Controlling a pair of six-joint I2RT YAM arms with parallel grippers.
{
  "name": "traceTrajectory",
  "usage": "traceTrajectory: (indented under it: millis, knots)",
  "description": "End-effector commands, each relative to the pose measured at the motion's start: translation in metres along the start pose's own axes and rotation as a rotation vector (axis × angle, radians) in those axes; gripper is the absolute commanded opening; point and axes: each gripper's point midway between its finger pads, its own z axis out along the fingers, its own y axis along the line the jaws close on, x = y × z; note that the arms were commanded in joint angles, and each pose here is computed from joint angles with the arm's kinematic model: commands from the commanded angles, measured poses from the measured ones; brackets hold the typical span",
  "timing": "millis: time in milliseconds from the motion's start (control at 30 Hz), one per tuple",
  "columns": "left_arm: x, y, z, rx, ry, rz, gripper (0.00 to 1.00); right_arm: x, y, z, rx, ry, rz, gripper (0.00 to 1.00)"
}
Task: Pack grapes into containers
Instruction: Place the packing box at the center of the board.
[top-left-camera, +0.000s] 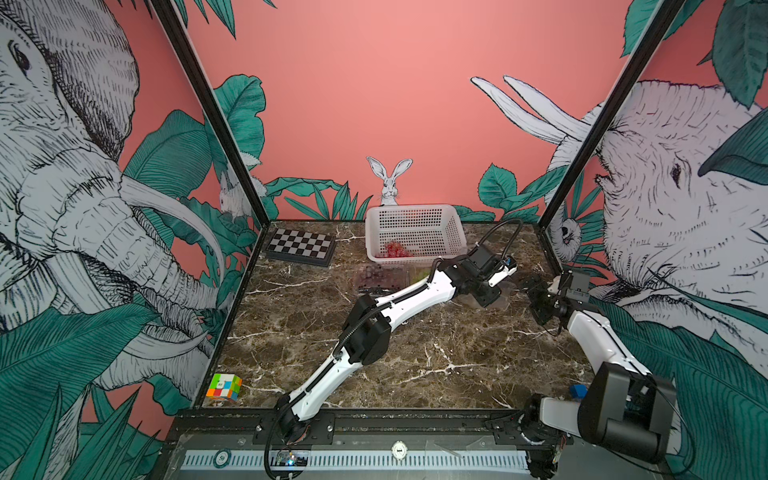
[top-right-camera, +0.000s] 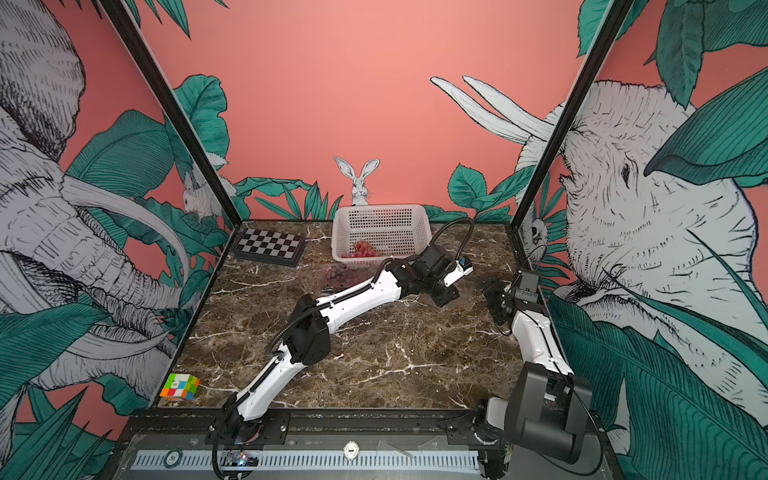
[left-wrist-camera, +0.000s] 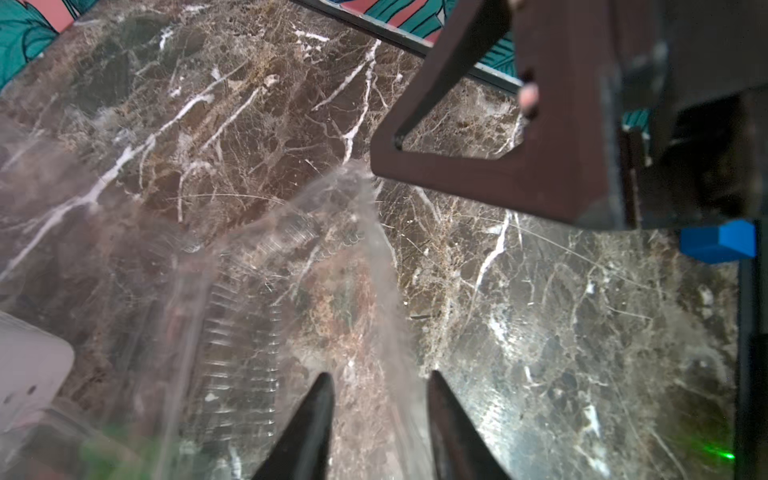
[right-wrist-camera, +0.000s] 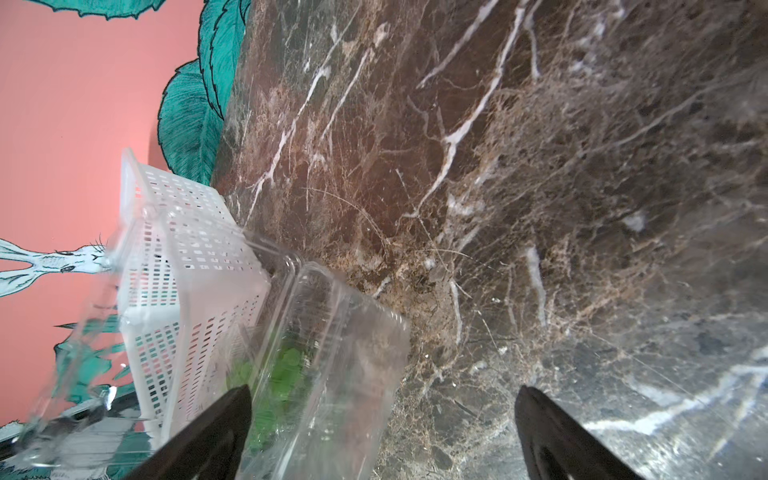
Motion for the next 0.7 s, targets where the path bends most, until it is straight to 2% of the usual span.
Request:
traceTrajectory:
  millis: [0,167,367,533,667]
  knots:
    - [-0.019,-0.006,-0.016,0.01,-0.049,-0.03,0.48,-0.006,0.0,-0.009,0.016,-0.043,-0.005,0.98]
    - [-0.029,-0.001,-0.034,0.0,-0.071,-0.091,0.58,-0.01,0.006,-0.018,0.008,-0.066,-0.023,0.98]
    - [-0.053,0.014,-0.083,-0.002,-0.176,-0.194,0.78,-0.017,0.01,-0.029,0.02,-0.103,-0.061,0.98]
    - [-0.055,0.026,-0.109,0.022,-0.243,-0.302,0.9,-0.019,0.01,-0.037,0.045,-0.116,-0.084,0.95]
    - [-0.057,0.035,-0.125,0.076,-0.294,-0.405,0.98,-0.013,0.012,-0.035,0.046,-0.065,-0.091,0.92]
